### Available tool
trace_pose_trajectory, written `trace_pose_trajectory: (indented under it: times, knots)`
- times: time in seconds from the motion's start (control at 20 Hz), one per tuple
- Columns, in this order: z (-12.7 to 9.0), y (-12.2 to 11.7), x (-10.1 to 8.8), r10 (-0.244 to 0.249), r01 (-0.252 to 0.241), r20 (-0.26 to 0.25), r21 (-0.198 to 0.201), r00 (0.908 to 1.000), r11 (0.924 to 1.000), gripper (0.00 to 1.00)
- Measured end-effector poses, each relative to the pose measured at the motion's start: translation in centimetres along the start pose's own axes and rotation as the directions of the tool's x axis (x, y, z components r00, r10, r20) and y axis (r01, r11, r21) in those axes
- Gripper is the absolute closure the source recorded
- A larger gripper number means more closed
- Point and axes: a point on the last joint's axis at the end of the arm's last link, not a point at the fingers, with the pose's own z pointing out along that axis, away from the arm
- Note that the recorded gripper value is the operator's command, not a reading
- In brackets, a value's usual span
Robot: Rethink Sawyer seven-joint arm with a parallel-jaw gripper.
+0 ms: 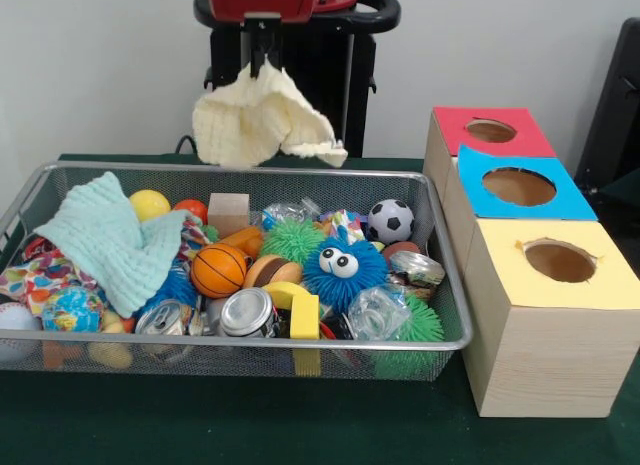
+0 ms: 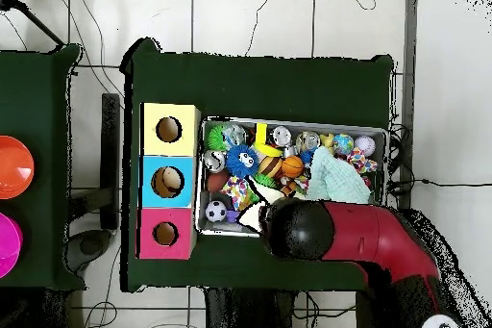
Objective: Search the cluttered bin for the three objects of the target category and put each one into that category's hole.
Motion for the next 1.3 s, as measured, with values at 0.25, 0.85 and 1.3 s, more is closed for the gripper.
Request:
trace_pose_trajectory:
  times: [0.25,0.85,1.3]
  knots:
    - [-3.1,1.0,0.1,0.009,-0.009,-0.005,0.008,0.9999,0.9999,1.00]
    - [-2.1,1.9,-1.0,-0.001,0.001,-0.014,-0.023,0.9999,0.9997,1.00]
    - [0.4,4.3,-2.1,-0.046,0.047,0.013,-0.050,0.9988,0.9977,1.00]
